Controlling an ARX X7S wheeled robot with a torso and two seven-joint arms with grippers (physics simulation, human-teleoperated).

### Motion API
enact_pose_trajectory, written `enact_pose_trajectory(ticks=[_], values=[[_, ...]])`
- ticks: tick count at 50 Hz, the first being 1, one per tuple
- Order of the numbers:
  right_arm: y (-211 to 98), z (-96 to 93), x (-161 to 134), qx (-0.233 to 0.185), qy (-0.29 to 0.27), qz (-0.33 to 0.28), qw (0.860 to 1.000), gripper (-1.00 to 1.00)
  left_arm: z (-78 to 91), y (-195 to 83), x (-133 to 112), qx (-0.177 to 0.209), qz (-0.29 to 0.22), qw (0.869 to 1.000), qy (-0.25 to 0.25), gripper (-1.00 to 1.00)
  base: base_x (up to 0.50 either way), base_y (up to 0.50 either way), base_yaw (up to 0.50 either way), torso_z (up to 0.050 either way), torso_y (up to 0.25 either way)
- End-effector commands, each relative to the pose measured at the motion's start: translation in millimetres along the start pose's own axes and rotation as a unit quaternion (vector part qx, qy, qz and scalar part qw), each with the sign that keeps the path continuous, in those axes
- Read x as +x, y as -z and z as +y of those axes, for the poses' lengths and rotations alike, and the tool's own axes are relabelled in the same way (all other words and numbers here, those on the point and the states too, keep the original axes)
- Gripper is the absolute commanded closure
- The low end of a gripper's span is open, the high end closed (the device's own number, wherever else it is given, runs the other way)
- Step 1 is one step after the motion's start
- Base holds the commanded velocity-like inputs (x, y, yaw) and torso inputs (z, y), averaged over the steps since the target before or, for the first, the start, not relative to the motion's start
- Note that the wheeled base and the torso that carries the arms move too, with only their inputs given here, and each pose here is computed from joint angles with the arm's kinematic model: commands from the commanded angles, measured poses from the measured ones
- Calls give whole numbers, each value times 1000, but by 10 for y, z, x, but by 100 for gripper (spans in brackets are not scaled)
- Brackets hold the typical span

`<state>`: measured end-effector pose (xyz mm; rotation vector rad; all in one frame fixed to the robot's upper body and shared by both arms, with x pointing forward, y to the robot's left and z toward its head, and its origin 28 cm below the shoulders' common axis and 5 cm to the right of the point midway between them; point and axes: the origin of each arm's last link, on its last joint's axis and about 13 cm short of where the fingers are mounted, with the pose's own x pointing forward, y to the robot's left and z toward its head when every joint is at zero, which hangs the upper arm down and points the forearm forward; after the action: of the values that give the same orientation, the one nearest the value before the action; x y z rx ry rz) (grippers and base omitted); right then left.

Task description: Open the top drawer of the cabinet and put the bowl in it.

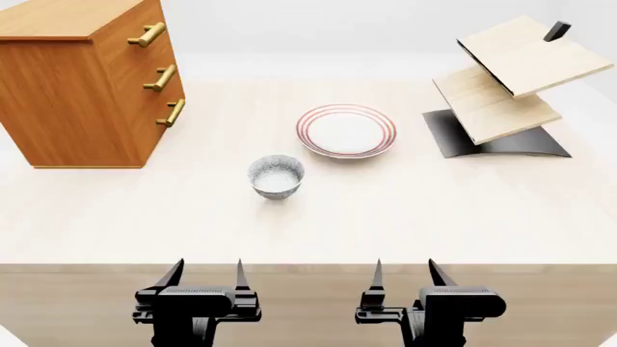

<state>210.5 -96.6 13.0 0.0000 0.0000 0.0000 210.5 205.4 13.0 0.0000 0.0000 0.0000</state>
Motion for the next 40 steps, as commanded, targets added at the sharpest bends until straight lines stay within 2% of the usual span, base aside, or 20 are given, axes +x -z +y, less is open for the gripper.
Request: enact_pose_trajectory(ticks=[1, 7, 18, 40], values=[[-14, 10, 0, -6, 0, 0, 1000, -100, 4, -17, -7, -3, -5, 1000, 0, -100, 0, 0, 0, 0, 0], [-53, 11, -21, -26, 7, -7, 1000, -100, 11, -61, -27, -6, -21, 1000, 4, -100, 0, 0, 0, 0, 0], [-120, 5, -73, -27, 6, -12, 1000, -100, 18, -116, -60, -9, -24, 1000, 9, -100, 0, 0, 0, 1, 0], [-218, 17, -132, -33, 1, -22, 999, -100, 40, -367, -21, 1, -42, 999, 13, -100, 0, 0, 0, 50, 0]])
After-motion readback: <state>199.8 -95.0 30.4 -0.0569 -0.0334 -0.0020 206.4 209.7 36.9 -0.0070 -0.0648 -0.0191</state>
